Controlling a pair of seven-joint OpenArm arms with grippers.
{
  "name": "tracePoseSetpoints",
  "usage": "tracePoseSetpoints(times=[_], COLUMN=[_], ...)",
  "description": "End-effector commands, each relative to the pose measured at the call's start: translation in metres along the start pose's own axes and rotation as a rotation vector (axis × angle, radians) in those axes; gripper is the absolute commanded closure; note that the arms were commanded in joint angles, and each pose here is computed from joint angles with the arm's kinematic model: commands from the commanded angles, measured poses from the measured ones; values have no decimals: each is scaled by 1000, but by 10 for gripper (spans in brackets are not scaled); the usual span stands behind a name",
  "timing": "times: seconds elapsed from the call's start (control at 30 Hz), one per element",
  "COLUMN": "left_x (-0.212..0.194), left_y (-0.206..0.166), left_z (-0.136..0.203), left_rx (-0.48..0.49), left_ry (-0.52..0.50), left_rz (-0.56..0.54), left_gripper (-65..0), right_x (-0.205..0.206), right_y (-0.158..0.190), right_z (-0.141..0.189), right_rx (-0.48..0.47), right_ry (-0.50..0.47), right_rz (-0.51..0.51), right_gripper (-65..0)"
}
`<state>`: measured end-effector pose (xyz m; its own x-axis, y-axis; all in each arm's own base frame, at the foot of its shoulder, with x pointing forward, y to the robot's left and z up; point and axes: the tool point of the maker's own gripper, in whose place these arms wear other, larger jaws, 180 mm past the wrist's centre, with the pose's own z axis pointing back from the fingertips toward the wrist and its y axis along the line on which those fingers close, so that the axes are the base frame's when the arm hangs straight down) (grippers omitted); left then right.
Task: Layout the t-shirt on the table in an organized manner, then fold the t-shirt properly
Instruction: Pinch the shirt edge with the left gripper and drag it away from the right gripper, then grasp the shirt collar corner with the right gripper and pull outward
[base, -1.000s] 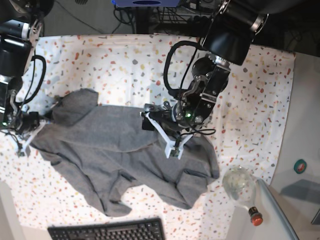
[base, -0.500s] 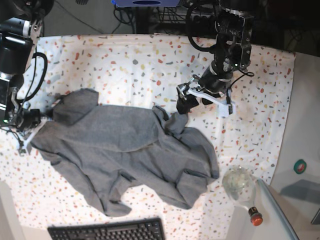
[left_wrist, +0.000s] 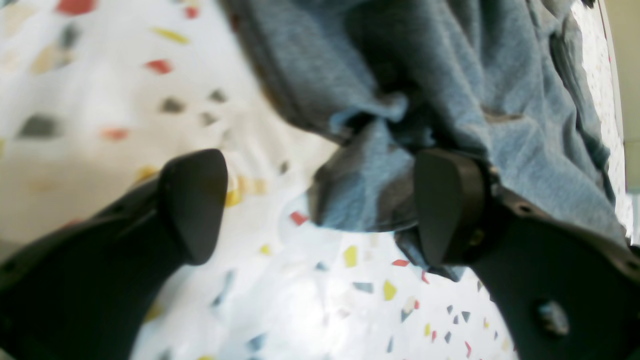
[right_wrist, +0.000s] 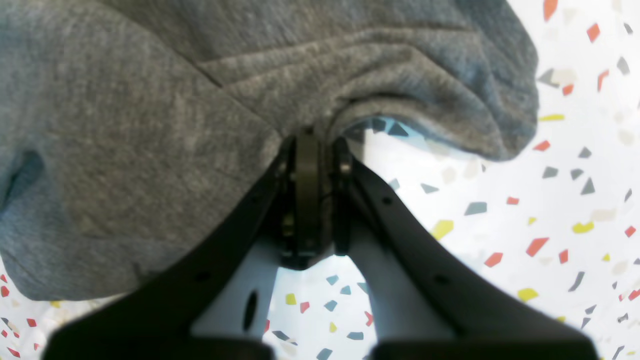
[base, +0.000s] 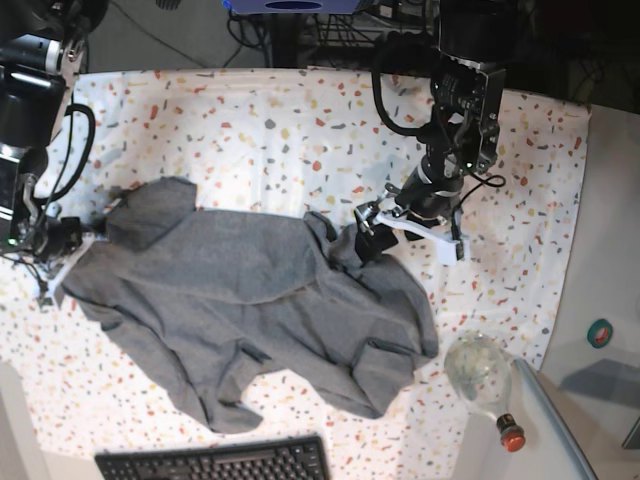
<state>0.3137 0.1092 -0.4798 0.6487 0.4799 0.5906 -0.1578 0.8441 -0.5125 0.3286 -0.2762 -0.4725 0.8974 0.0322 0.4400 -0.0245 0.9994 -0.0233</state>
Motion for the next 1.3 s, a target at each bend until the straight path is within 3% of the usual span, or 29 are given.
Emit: tracePoseSetpoints(times=[0.0,0.2,0.3,0.47,0.67,0.87,0.97,1.1,1.27], left_x=[-14,-15,-14,-8,5,27,39,53,66], left_y=[-6,-8,-7,-7,-10,-1,8,7,1], left_z=[-3,-5,-5,-2,20,51,65,83,94], left_rx=[-9,-11,-10,-14,-30,-4,44,39,23], left_ry=[63,68,67,53,1,-62,-93,-122,-153], left_rz=[-1,0,0,-12,-57,-129,-149,-206,-244], left_gripper=[-481,-105,-12,0,0,0,0,0,0], right_x=[21,21,21,22,39,16,6,0,21], right_y=[-10,-11,-11,-11,-10,-13,-13,-21,-23], right_z=[8,8,8,8,9,21,26,36,57], right_rx=[-18,-19,-19,-19,-20,-49,-64,-93,-126], right_ry=[-55,-54,-56,-57,-138,-32,-48,-61,-113], right_rz=[4,3,3,3,0,26,47,58,82], right_gripper=[0,0,0,0,0,0,0,0,0])
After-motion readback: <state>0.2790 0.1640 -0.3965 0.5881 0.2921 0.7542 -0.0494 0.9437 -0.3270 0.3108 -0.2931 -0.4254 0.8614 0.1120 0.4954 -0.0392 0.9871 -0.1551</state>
